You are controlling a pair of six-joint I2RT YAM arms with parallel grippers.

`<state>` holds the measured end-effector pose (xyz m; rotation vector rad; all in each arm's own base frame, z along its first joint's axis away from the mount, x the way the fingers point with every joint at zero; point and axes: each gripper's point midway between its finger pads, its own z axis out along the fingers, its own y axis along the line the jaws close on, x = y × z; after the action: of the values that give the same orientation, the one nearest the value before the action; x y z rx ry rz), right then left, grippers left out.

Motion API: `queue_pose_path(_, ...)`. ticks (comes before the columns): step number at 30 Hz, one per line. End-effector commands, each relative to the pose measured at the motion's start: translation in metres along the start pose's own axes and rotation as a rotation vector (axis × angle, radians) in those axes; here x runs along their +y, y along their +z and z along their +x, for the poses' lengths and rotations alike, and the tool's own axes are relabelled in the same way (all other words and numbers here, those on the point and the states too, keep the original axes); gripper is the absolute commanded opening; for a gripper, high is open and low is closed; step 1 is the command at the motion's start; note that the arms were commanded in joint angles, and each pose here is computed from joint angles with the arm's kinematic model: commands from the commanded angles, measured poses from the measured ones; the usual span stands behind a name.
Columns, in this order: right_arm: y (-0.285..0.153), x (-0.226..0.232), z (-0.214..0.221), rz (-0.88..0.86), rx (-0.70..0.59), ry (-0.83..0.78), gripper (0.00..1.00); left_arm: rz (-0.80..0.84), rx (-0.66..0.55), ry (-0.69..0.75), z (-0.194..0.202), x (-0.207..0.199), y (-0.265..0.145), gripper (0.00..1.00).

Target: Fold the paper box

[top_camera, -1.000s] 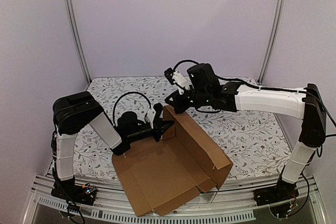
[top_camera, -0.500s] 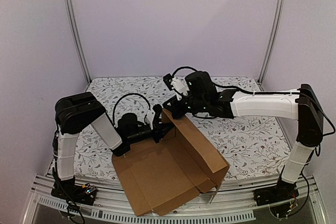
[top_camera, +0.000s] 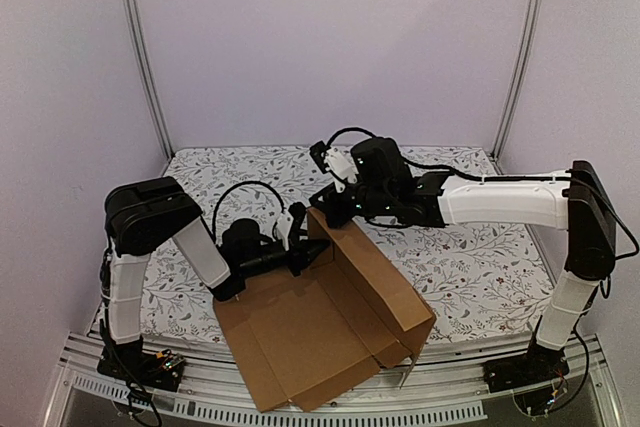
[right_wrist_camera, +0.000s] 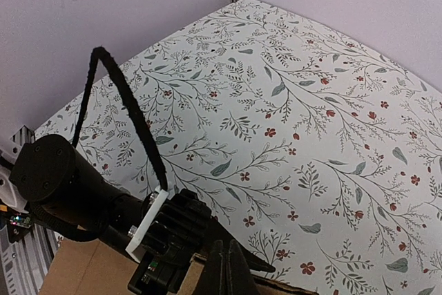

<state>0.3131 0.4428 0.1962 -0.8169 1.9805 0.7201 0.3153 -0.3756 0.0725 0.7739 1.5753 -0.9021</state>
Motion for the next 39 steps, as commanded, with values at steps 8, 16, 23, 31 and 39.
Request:
queue_pose_path(8,0.011,-0.008,0.066,0.037,0.196,0.008,0.00,0.021,-0.198,0.082,-0.057,-0.007,-0.004,0.00)
queue_pose_path(16,-0.006,-0.007,0.047,0.048,0.147,0.016,0.12,-0.023,-0.208,0.129,-0.062,-0.010,-0.008,0.00)
queue_pose_path(23,-0.040,-0.010,0.019,0.089,0.086,-0.002,0.27,-0.157,-0.207,0.157,-0.064,0.003,-0.020,0.00)
queue_pose_path(31,-0.094,-0.023,0.003,0.183,0.053,-0.032,0.40,-0.364,-0.220,0.134,-0.072,0.032,-0.039,0.00)
queue_pose_path(39,-0.150,-0.041,0.003,0.299,0.064,-0.059,0.43,-0.525,-0.174,0.083,-0.066,0.051,-0.056,0.00)
